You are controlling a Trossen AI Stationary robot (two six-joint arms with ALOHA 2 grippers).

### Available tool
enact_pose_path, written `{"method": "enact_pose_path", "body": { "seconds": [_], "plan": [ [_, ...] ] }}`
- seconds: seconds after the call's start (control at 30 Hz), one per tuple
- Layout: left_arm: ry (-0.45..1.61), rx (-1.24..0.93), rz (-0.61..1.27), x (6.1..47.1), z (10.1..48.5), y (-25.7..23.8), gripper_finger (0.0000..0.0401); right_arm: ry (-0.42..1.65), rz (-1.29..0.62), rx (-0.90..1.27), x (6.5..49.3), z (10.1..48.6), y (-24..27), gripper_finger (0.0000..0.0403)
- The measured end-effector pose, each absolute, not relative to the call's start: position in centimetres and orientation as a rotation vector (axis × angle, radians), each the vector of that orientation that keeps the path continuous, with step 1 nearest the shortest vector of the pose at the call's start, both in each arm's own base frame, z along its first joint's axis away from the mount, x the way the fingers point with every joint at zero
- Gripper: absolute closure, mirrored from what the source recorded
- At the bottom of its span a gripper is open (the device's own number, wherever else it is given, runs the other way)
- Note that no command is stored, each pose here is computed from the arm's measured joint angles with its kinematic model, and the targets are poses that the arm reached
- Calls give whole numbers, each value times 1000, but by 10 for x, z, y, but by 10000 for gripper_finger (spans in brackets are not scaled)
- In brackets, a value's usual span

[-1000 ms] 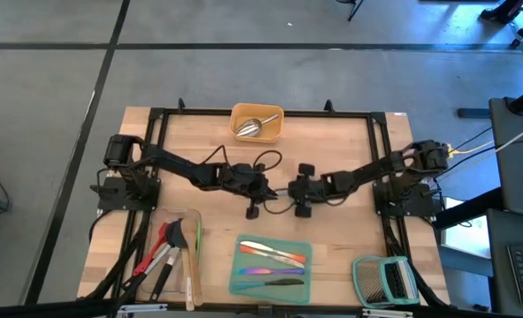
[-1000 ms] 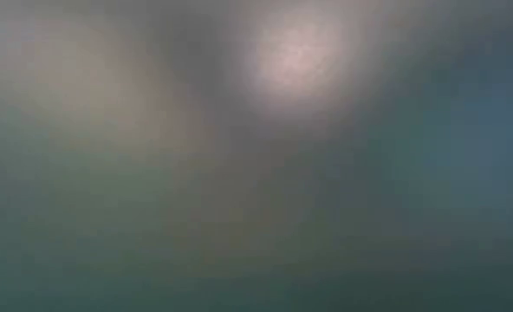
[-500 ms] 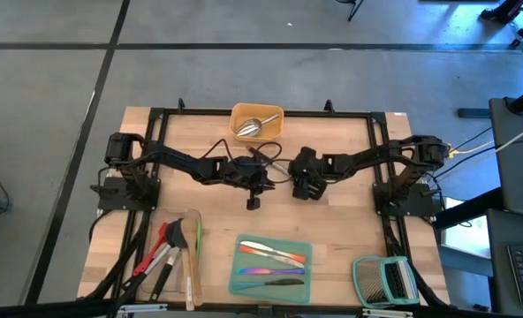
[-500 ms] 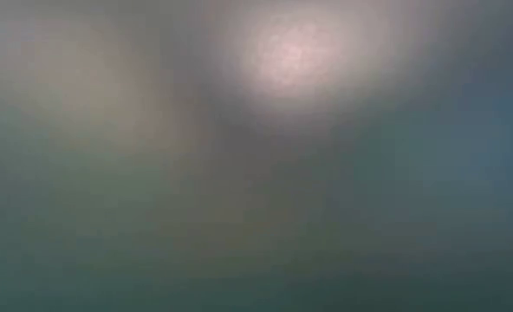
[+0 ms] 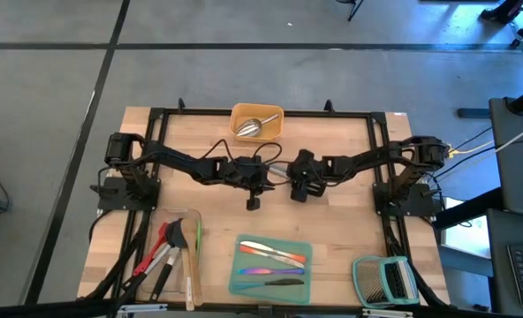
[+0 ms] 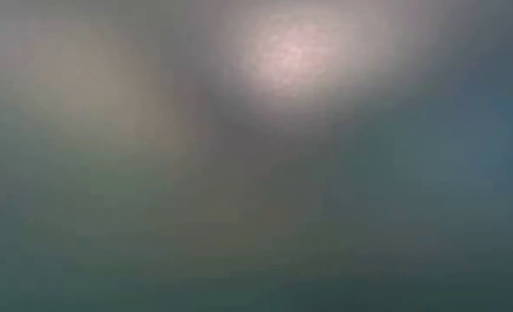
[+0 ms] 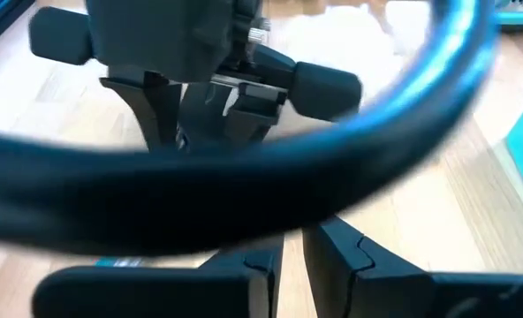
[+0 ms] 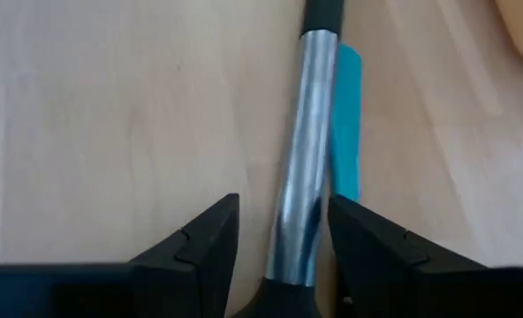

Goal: Pick & Place Kitchen Items
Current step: Put the slotted spatula into the transparent bin

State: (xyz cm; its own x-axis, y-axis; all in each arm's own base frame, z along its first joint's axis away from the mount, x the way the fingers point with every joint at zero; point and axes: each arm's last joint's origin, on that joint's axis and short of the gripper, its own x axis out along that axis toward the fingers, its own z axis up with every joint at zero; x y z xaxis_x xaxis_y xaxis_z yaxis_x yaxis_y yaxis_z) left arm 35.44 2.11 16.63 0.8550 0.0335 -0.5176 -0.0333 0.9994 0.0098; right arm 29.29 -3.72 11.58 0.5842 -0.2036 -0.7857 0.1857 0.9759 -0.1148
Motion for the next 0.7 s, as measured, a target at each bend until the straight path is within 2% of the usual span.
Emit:
{"method": "enact_pose_path", "body": {
  "seconds": [0.7],
  "plan": [
    [560, -9, 37, 354, 165, 21, 363, 960, -167, 16, 296, 103, -26, 226]
  ]
}}
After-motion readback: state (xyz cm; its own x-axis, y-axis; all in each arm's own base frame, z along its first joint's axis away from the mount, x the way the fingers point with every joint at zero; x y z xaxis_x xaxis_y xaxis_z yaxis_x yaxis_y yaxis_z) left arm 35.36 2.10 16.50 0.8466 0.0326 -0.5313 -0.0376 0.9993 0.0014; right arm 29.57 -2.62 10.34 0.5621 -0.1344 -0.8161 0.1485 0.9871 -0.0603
